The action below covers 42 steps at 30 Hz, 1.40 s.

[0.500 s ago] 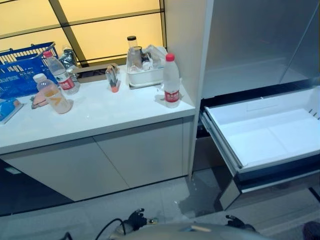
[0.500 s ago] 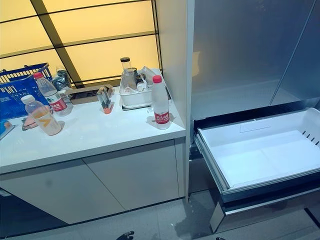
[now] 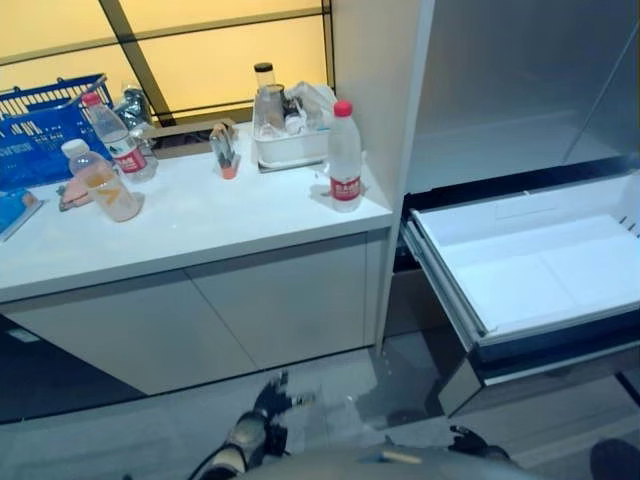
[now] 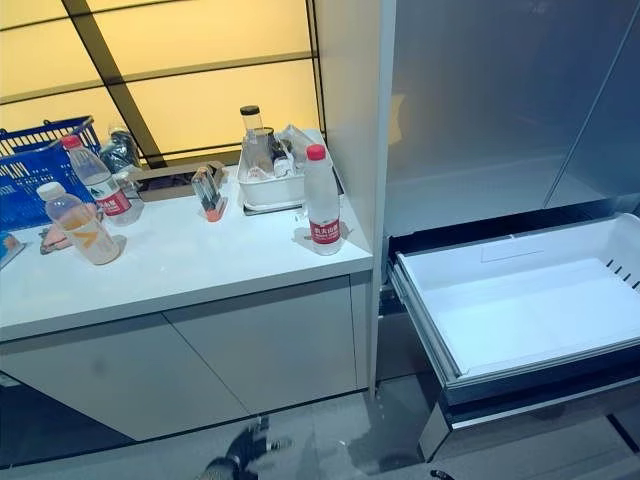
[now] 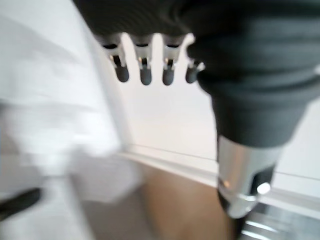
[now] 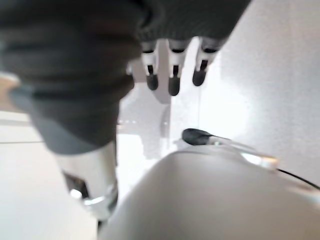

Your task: Take the drinks into the refrigerator

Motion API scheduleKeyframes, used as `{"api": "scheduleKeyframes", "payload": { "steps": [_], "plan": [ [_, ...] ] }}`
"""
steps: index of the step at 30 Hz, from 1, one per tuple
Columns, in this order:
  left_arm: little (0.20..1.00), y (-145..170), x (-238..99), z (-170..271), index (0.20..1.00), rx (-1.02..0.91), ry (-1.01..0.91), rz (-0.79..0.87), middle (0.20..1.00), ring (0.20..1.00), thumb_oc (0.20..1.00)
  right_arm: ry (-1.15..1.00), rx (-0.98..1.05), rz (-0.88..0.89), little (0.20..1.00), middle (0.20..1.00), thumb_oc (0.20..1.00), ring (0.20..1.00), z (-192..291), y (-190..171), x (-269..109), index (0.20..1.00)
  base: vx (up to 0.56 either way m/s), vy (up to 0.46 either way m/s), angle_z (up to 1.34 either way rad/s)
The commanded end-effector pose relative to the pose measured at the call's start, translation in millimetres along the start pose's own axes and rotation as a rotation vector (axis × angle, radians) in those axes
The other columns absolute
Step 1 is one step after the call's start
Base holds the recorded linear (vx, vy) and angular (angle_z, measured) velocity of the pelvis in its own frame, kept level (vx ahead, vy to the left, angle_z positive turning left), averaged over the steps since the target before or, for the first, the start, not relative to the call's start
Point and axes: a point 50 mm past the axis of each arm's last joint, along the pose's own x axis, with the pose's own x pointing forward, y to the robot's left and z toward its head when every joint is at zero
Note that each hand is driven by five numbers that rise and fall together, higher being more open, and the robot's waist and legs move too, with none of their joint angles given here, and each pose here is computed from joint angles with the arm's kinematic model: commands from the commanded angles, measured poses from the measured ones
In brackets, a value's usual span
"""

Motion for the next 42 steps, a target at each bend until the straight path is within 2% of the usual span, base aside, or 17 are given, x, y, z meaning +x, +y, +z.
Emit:
{"api": "scheduleKeyframes", "payload": {
  "steps": [1, 5, 14, 17, 22, 25, 30, 32, 42],
  "plan": [
    [1.000, 18.5, 2.5, 30.7, 1.000, -0.048, -0.136, -0.028, 1.000, 1.000, 1.000, -0.057, 0.023, 0.042, 1.000, 1.000, 1.000, 1.000, 19.2, 8.1, 3.7, 1.000, 0.00, 0.000, 0.00],
    [1.000, 10.9, -8.1, 72.8, 1.000, -0.076, -0.319, -0.154, 1.000, 1.000, 1.000, -0.055, 0.020, 0.053, 1.000, 1.000, 1.000, 1.000, 21.5, 5.0, 4.3, 1.000, 0.00, 0.000, 0.00],
    [1.000, -5.3, -22.8, 130.8, 1.000, -0.099, -0.570, -0.284, 1.000, 1.000, 1.000, -0.056, 0.021, 0.072, 1.000, 1.000, 1.000, 1.000, 27.2, 12.4, 5.7, 1.000, 0.00, -0.002, -0.02],
    [1.000, -11.7, -35.9, 165.7, 1.000, -0.053, -0.720, -0.351, 1.000, 1.000, 1.000, -0.055, 0.016, 0.084, 1.000, 1.000, 1.000, 1.000, 27.6, 17.3, 5.8, 1.000, 0.00, -0.006, -0.04],
    [1.000, -13.5, -48.7, 194.2, 1.000, -0.005, -0.849, -0.384, 1.000, 1.000, 1.000, -0.056, 0.010, 0.096, 1.000, 1.000, 1.000, 1.000, 28.3, 21.0, 5.8, 1.000, 0.00, -0.002, -0.01],
    [1.000, -14.9, -57.1, 211.3, 1.000, -0.047, -0.938, -0.397, 1.000, 1.000, 1.000, -0.054, 0.002, 0.105, 1.000, 1.000, 1.000, 1.000, 27.5, 23.7, 5.6, 1.000, 0.00, 0.000, 0.00],
    [1.000, -11.1, -67.4, 239.4, 1.000, -0.090, -1.083, -0.343, 1.000, 1.000, 1.000, -0.050, -0.016, 0.114, 1.000, 1.000, 1.000, 1.000, 26.1, 27.7, 5.2, 1.000, 0.00, 0.000, 0.00],
    [1.000, -4.8, -65.2, 254.8, 1.000, -0.093, -1.137, -0.260, 1.000, 1.000, 1.000, -0.046, -0.029, 0.116, 1.000, 1.000, 1.000, 1.000, 24.0, 29.2, 4.7, 1.000, 0.03, -0.002, 0.00],
    [1.000, 17.1, -52.3, 302.9, 1.000, -0.039, -1.217, -0.019, 1.000, 1.000, 1.000, -0.028, -0.058, 0.121, 1.000, 1.000, 1.000, 1.000, 17.9, 31.6, 3.5, 1.000, 0.00, 0.000, 0.00]
  ]
}}
